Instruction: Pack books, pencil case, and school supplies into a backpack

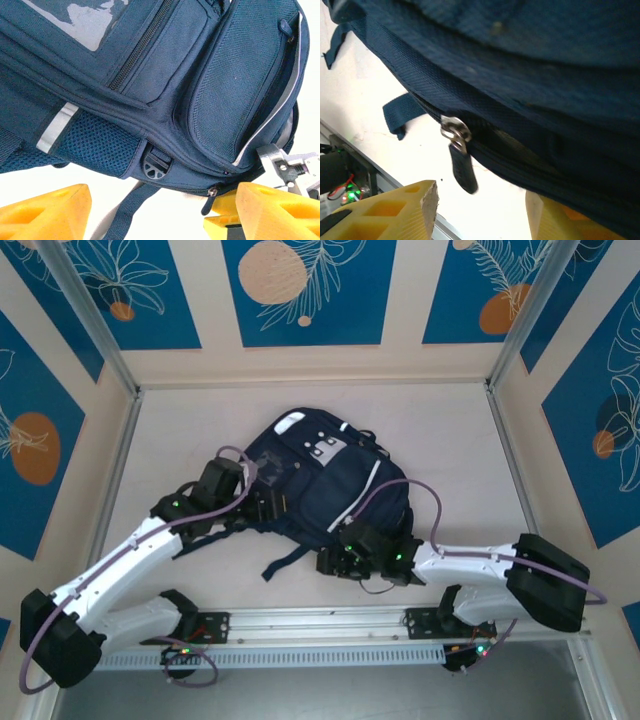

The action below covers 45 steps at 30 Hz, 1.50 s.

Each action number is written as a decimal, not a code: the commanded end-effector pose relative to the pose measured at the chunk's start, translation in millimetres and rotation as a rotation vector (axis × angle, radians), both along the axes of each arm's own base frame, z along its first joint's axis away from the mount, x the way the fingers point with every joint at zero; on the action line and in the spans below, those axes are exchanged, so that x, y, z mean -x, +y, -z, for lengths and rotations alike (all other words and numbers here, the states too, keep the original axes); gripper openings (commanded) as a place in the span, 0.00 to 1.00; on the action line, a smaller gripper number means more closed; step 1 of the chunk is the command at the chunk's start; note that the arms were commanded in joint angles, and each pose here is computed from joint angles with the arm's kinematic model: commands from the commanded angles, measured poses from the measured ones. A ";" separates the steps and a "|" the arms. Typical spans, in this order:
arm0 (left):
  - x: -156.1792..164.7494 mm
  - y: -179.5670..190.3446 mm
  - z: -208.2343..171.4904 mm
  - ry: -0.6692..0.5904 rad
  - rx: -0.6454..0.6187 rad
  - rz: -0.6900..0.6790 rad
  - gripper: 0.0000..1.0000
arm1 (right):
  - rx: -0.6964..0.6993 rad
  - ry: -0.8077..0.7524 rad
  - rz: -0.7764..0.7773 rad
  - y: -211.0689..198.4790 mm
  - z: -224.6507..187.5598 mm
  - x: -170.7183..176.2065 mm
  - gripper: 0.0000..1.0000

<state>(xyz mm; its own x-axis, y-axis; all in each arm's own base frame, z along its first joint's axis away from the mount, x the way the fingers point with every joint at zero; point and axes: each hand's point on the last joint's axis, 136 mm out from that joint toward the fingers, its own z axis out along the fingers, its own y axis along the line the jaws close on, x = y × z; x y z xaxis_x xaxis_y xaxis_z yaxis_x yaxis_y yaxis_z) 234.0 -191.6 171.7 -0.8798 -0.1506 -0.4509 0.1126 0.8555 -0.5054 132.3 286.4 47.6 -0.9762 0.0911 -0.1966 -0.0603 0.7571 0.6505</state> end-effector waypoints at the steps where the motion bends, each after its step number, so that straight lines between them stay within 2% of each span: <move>1: 2.1 3.0 3.8 0.021 0.021 -0.020 0.76 | -0.068 0.016 0.029 12.8 -0.3 -2.9 0.47; 4: 2.3 4.7 8.2 0.028 0.022 -0.033 0.76 | -0.063 0.006 0.067 13.7 2.7 -8.8 0.42; 10: 4.2 8.3 21.3 0.069 0.024 -0.076 0.75 | -0.025 -0.001 0.132 5.7 10.7 -15.8 0.19; 17: 5.1 17.9 46.9 0.144 0.004 -0.181 0.78 | 0.042 -0.010 0.130 -12.6 16.0 -10.3 0.00; 22: -1.5 16.6 65.7 0.228 -0.033 -0.241 0.78 | 0.060 -0.023 0.121 -21.8 15.2 -6.5 0.00; 27: -9.5 7.4 86.9 0.290 -0.029 -0.264 0.71 | 0.050 -0.036 0.117 -23.0 12.8 -6.3 0.00; 35: -31.4 3.8 92.1 0.227 -0.046 -0.281 0.62 | 0.083 -0.030 0.077 -16.6 18.7 -4.4 0.00; 37: -37.6 8.1 96.3 0.213 -0.085 -0.296 0.57 | 0.126 -0.021 0.072 -19.2 21.2 -3.7 0.00; 42: -46.4 21.6 109.7 0.229 -0.158 -0.339 0.32 | 0.201 -0.003 0.044 -30.0 18.6 3.8 0.00; 45: -49.4 32.0 115.2 0.240 -0.191 -0.370 0.27 | 0.253 0.008 0.032 -43.8 20.5 9.1 0.00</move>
<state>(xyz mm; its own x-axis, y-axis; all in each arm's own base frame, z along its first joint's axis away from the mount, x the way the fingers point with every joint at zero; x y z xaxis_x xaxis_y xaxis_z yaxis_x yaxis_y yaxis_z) 263.3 -183.8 57.1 -0.9070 -0.3588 -0.2203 -0.2601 0.8890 -0.3768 134.6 270.6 38.1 -0.9677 0.1152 -0.2244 -0.0297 0.8315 0.5547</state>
